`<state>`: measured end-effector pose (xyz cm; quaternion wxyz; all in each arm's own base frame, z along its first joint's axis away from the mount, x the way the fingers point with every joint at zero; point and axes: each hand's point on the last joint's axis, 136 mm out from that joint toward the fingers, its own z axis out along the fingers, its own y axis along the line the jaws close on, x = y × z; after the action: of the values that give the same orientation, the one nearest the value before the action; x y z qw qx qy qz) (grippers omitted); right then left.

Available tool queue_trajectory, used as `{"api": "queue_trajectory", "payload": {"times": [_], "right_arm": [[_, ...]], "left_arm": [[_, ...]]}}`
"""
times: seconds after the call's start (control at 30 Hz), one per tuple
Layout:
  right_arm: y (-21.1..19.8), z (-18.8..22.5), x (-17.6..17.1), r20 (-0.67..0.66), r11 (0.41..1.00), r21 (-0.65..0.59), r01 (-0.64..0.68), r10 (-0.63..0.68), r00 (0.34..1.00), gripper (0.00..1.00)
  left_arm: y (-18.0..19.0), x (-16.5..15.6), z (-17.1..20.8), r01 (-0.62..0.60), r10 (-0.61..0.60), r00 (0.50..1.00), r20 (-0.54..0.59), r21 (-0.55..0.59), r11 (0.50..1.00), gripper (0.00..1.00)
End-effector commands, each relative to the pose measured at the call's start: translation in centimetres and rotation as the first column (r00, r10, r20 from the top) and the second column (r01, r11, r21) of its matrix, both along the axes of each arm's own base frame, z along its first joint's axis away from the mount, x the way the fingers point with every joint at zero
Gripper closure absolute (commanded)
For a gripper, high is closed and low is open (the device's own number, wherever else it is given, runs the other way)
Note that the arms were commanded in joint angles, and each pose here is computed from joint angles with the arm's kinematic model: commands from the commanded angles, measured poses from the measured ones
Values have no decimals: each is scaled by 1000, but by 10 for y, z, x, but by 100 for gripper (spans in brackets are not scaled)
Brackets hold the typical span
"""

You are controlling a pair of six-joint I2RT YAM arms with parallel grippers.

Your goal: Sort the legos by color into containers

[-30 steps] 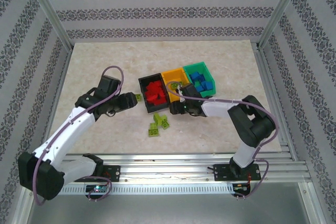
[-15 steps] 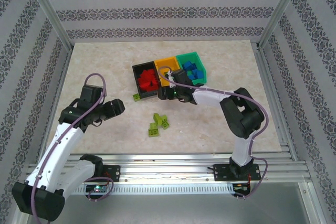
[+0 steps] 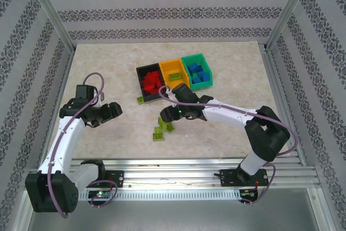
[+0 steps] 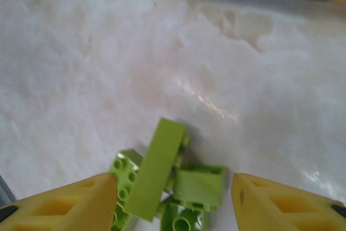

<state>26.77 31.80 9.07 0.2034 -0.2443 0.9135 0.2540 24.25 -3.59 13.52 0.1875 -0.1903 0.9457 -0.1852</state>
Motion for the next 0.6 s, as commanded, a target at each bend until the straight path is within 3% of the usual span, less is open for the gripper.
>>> {"api": "queue_trajectory", "payload": {"times": [0.0, 0.57], "right_arm": [[-9, -6, -7, 6, 992, -125, -20, 21, 1000, 41], [8, -22, -6, -66, 986, -165, -29, 19, 998, 41]], "left_arm": [[-4, 5, 2, 48, -47, 998, 31, -38, 998, 20], [-7, 11, 0, 49, -43, 997, 63, -106, 993, 21]]}}
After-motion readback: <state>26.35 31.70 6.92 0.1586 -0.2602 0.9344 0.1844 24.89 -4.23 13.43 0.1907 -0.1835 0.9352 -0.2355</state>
